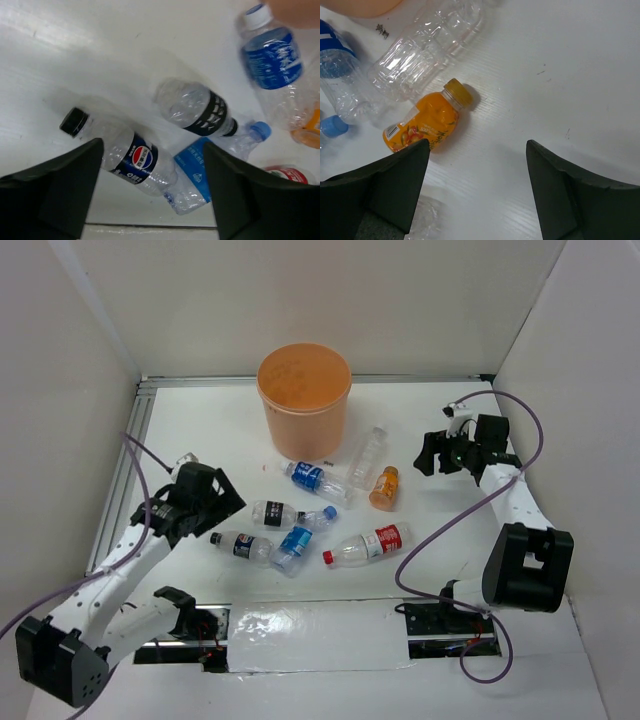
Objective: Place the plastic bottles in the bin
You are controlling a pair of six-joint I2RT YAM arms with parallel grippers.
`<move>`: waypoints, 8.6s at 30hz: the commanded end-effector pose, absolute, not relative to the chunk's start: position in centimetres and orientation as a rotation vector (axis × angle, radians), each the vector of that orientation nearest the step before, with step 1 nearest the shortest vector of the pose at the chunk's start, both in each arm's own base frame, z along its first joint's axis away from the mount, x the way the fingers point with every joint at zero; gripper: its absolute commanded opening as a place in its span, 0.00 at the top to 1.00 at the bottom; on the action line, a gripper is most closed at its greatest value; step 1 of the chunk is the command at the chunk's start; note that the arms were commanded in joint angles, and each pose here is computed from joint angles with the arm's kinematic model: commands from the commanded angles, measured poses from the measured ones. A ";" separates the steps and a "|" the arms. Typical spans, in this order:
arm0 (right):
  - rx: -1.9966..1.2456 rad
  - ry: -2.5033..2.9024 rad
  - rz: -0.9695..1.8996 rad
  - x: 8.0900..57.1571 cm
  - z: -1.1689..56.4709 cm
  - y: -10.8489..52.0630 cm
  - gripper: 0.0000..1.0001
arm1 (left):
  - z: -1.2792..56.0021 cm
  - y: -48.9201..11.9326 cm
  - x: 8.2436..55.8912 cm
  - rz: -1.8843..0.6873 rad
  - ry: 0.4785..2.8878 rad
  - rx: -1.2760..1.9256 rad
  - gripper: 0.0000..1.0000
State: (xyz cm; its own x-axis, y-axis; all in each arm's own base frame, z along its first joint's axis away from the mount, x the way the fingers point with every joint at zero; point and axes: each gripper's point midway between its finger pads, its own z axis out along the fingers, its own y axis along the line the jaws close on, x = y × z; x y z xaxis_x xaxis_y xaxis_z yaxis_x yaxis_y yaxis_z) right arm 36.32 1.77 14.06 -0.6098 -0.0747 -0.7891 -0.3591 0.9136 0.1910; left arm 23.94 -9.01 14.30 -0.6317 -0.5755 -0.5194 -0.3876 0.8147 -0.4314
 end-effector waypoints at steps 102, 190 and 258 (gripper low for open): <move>-0.774 1.389 0.675 51.9 41.5 29.0 0.63 | 7.3 -18.1 26.5 -0.529 2.490 -1.130 0.00; -1.386 1.130 0.385 41.9 35.2 14.2 0.70 | 8.6 -28.7 18.7 -0.655 2.334 0.773 0.00; -1.949 1.419 0.637 19.9 10.8 17.9 0.00 | 38.9 -23.3 53.8 -0.490 1.570 -0.113 0.01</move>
